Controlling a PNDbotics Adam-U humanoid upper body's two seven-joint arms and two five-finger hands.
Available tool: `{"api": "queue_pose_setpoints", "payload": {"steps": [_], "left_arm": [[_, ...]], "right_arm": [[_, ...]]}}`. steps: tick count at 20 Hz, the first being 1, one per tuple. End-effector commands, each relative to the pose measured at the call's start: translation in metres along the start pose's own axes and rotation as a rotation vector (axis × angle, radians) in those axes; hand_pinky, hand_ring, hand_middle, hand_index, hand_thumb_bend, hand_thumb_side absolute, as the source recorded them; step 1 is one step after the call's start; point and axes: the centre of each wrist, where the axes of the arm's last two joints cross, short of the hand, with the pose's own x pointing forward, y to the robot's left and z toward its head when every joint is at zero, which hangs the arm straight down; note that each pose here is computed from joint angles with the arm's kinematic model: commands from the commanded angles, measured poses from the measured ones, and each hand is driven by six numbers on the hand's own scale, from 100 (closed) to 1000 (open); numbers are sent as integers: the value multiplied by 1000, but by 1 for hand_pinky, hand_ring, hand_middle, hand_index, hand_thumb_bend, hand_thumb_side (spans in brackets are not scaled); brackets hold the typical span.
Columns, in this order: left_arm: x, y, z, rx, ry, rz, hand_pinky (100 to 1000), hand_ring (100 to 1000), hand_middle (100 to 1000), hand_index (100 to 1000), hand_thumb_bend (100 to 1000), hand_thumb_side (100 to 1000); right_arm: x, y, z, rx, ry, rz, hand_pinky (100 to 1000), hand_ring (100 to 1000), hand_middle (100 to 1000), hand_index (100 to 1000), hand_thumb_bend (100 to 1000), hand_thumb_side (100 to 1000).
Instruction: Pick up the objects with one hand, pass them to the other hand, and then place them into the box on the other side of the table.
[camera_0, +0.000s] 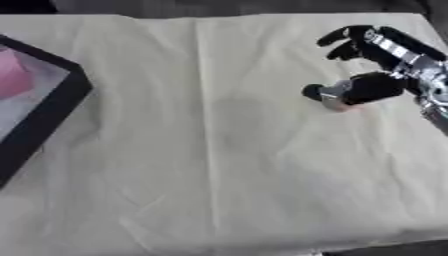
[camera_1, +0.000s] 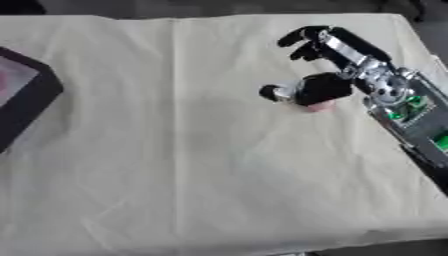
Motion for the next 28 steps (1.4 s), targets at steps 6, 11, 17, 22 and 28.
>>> {"api": "queue_pose_setpoints", "payload": {"steps": [6, 11, 17, 22, 28], "left_arm": [[6, 18, 1, 53, -24, 25, 806, 669, 683, 749, 440, 478], [7, 17, 1, 44, -24, 26, 806, 671, 685, 749, 440, 484], [9, 17, 1, 44, -28, 26, 806, 672, 686, 750, 440, 486], [9, 16, 0, 41, -27, 26, 806, 672, 686, 750, 440, 487], [10, 17, 0, 51, -33, 35, 806, 669, 683, 747, 437, 485]], "right_arm": [[-15, -45, 6, -33, 40, 92, 859, 796, 822, 806, 650, 190], [-31, -58, 2, -19, 96, 110, 864, 807, 829, 815, 642, 188], [-53, -73, -3, 37, 161, 141, 871, 819, 831, 818, 628, 178], [-62, -84, -4, 133, 176, 195, 877, 823, 824, 811, 620, 176], [-74, -92, -6, 189, 215, 218, 879, 824, 819, 787, 602, 156]]}}
